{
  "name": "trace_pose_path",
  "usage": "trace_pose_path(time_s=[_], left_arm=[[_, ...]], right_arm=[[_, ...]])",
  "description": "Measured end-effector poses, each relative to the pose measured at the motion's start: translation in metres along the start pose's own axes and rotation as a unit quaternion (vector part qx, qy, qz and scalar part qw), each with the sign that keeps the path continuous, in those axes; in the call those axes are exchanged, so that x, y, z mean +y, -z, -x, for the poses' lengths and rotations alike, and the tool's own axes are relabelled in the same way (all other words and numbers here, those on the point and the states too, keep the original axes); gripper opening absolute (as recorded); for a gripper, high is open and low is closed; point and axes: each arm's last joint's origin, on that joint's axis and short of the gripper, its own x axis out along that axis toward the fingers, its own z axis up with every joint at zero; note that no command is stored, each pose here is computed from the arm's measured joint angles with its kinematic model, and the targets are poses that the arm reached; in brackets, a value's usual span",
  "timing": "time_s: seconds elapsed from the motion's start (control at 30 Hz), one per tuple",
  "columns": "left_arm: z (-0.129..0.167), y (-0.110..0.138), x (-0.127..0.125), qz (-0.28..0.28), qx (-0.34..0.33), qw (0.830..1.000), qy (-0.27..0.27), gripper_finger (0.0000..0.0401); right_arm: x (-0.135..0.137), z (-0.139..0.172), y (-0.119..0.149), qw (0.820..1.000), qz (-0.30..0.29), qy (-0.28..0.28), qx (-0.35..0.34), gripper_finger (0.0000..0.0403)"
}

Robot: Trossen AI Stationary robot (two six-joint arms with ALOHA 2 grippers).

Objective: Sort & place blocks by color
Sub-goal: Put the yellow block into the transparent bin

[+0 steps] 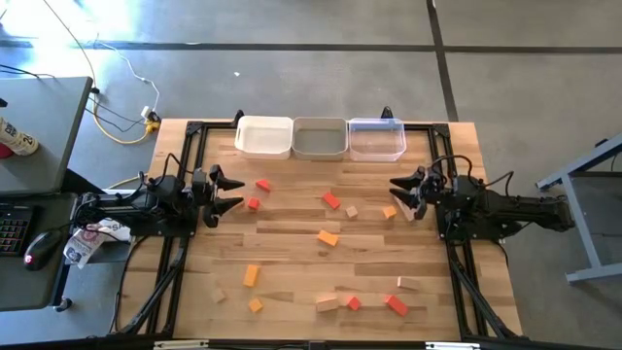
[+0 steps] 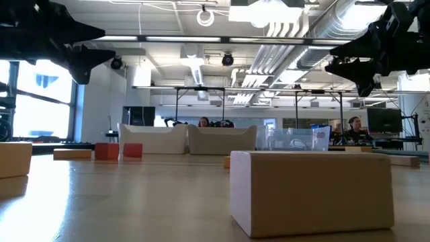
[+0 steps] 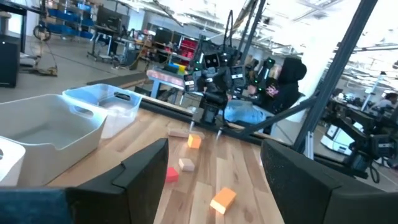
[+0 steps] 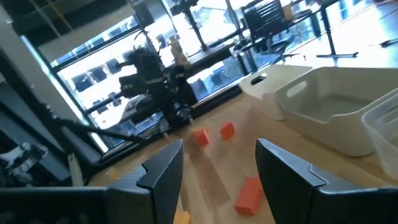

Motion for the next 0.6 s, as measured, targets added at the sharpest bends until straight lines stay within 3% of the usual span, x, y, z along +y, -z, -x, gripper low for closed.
trace_pose_path(time_s=[0.43, 0.6], left_arm=[[0.0, 0.0, 0.0, 0.0, 0.001, 1.0, 0.003, 0.0246], [0.0, 0.0, 0.0, 0.0, 0.002, 1.0, 0.005, 0.0246]], right_arm=[[0.003, 0.001, -0.012, 0.997, -0.006, 0.017, -0.07, 0.0227], [0.012, 0.004, -0.03, 0.998, -0.011, -0.002, -0.07, 0.0231]])
